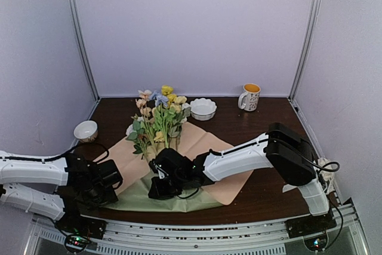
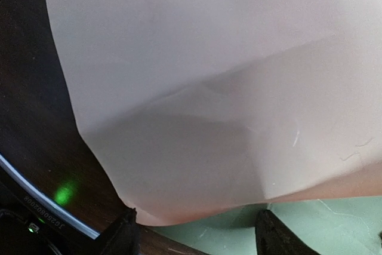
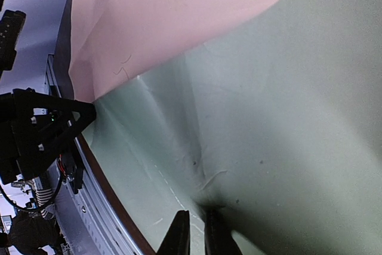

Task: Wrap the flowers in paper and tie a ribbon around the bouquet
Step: Unfold the fold line on the 1/4-folded wrapping paper, then pick up the one-fourth-folded wrapping paper from the center of the board.

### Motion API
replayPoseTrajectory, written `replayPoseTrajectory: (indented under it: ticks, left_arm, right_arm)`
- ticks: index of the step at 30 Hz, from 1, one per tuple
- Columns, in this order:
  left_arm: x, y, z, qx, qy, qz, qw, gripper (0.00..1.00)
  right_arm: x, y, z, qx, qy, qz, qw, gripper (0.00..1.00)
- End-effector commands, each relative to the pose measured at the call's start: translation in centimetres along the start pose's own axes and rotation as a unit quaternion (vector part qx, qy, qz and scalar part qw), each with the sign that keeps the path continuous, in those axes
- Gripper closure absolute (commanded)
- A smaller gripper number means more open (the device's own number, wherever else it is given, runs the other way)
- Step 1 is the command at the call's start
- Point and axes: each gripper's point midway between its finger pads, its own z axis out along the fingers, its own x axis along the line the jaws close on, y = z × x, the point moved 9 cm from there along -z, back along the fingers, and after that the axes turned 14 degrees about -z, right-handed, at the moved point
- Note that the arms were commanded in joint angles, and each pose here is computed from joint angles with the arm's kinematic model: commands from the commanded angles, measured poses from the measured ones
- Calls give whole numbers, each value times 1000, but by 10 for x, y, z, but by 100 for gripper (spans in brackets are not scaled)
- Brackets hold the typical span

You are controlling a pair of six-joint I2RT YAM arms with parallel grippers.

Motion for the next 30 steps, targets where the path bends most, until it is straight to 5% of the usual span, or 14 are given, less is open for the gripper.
replayPoseTrajectory:
  ticks: [1, 6, 16, 30]
  left_arm:
    - [-7, -7, 7, 26, 25, -7, 999, 31]
    - [-7, -8, 7, 25, 27, -10, 999, 42]
    - [4, -2, 5, 12, -6, -41, 999, 100]
    - [-43, 14, -49, -92, 17, 73, 993, 100]
  right_arm:
    - [6, 8, -11, -21, 1, -4, 1000, 88]
    - [6, 8, -12, -22, -2, -4, 1000, 88]
    - [4, 5, -8, -17, -2, -3, 1000, 89]
    - [-1, 2, -6, -11, 0, 6, 1000, 89]
